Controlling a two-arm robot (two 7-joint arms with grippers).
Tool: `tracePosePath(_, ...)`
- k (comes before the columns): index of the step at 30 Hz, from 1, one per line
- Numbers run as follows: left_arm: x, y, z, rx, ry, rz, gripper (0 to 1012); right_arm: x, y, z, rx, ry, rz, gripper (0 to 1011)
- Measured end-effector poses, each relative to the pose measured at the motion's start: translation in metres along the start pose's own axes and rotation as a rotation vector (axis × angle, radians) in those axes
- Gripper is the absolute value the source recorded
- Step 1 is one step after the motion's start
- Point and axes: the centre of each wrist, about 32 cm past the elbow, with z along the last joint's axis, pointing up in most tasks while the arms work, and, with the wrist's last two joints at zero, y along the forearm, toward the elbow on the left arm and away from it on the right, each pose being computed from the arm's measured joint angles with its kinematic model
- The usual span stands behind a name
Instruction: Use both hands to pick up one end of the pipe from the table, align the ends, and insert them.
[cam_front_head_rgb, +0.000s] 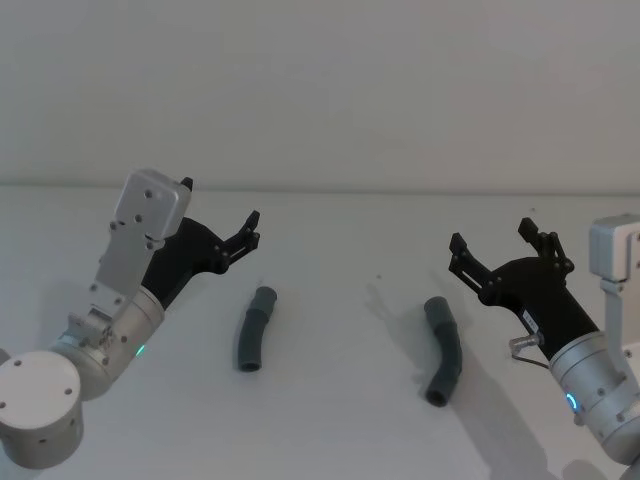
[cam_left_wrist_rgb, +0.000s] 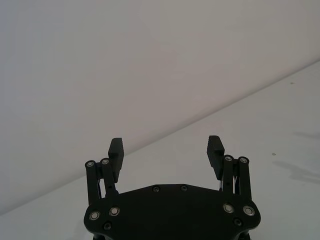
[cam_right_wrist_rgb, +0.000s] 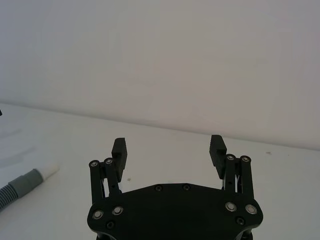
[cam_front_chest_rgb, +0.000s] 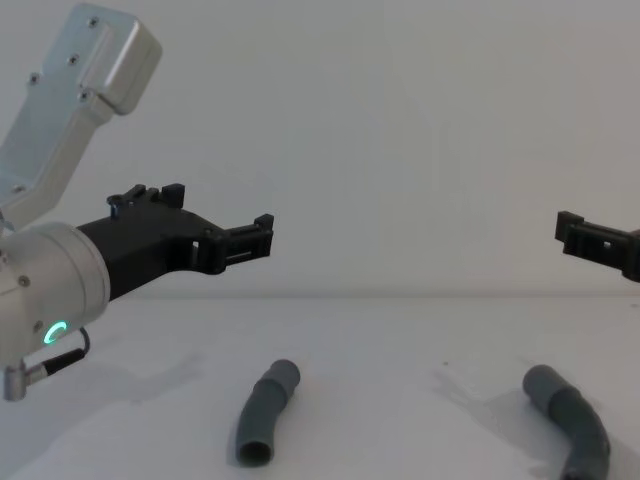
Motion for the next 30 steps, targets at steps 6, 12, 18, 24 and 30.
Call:
tracePosePath(6, 0.0000, 0.0000, 0.0000, 0.000, 0.000, 0.000, 1001, 0.0000, 0.0000, 0.0000, 0.000, 0.000, 0.000, 1002)
tracePosePath(12, 0.0000, 0.0000, 0.0000, 0.000, 0.000, 0.000, 1001, 0.0000, 0.0000, 0.0000, 0.000, 0.000, 0.000, 1002)
tracePosePath(18, 0.0000, 0.0000, 0.0000, 0.000, 0.000, 0.000, 1001, 0.0000, 0.0000, 0.0000, 0.000, 0.000, 0.000, 1002)
tracePosePath(24, 0.0000, 0.0000, 0.0000, 0.000, 0.000, 0.000, 1001, 0.0000, 0.0000, 0.0000, 0.000, 0.000, 0.000, 1002)
tracePosePath(30, 0.0000, 0.0000, 0.0000, 0.000, 0.000, 0.000, 1001, 0.0000, 0.0000, 0.0000, 0.000, 0.000, 0.000, 1002)
